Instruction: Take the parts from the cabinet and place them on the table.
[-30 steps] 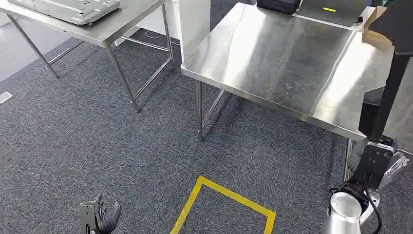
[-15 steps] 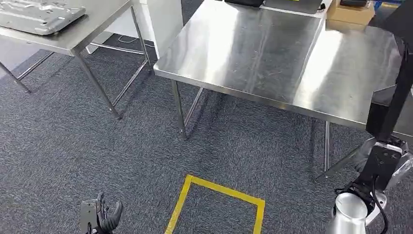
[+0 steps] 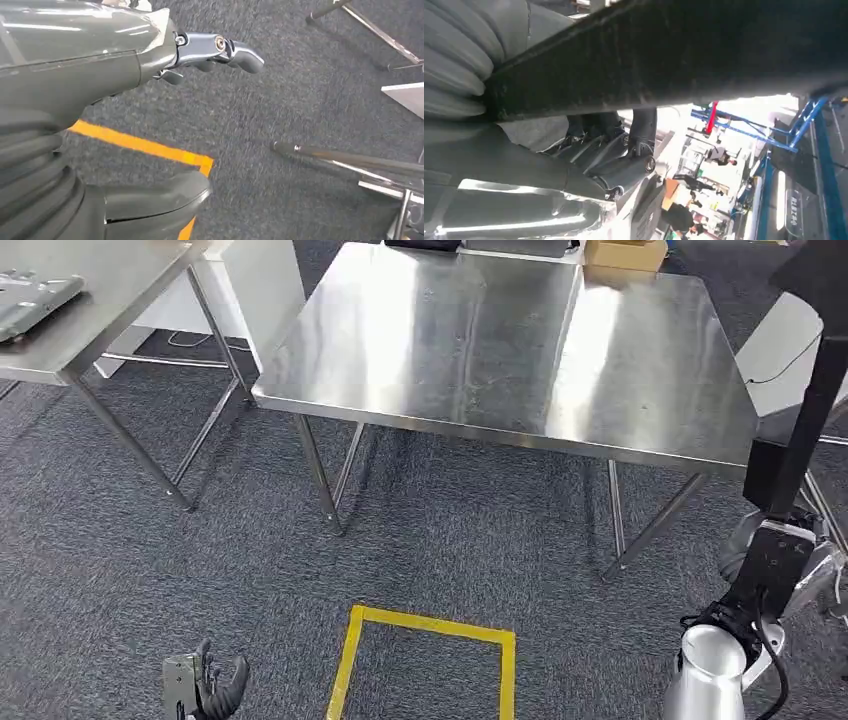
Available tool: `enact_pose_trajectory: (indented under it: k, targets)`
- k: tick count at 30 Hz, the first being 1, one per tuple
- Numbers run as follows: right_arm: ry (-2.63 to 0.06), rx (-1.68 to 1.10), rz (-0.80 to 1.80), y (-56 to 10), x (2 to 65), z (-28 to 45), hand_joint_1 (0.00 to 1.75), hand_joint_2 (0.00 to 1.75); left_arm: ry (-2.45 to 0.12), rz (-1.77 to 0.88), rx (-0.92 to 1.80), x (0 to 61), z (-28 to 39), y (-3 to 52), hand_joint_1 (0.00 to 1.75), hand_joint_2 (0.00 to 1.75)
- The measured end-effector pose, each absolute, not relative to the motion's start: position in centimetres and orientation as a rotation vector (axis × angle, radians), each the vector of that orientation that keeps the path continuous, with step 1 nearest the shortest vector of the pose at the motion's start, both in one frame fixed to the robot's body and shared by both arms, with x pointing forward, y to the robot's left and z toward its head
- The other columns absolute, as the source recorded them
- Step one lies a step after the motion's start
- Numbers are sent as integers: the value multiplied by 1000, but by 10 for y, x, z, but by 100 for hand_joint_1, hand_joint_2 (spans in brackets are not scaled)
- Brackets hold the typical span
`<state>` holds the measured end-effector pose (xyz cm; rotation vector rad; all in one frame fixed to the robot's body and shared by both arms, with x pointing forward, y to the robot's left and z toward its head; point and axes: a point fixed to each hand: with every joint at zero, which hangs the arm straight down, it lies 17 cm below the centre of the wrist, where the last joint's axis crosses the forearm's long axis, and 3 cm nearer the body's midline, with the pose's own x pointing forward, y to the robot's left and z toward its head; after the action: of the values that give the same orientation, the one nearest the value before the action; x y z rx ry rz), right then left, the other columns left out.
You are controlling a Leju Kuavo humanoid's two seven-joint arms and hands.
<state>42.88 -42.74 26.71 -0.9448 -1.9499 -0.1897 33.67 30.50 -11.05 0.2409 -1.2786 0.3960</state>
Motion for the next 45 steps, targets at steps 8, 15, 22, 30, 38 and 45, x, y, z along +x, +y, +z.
enact_pose_trajectory:
  k: [8,15,22,30,38,45]
  targets:
    - [-1950,-952,-187,-426,431,270,175,175,-1272,395,245,333,-113,305,0,175]
    - [-1901,-1044,-129,-430,436,272,175,175,-1282,391,246,337,-110,305,0,175]
    - [-1860,-1041,-96,-431,443,264,175,175,-1277,382,259,333,-112,307,0,175]
    - [-1857,-1045,-89,-433,446,264,175,175,-1281,380,260,335,-110,308,0,175]
    - [-1837,-1074,-35,-432,449,262,175,175,-1286,380,238,336,-110,306,0,175]
    - [-1799,-1090,55,-436,451,254,175,175,-1283,353,190,337,-112,301,0,175]
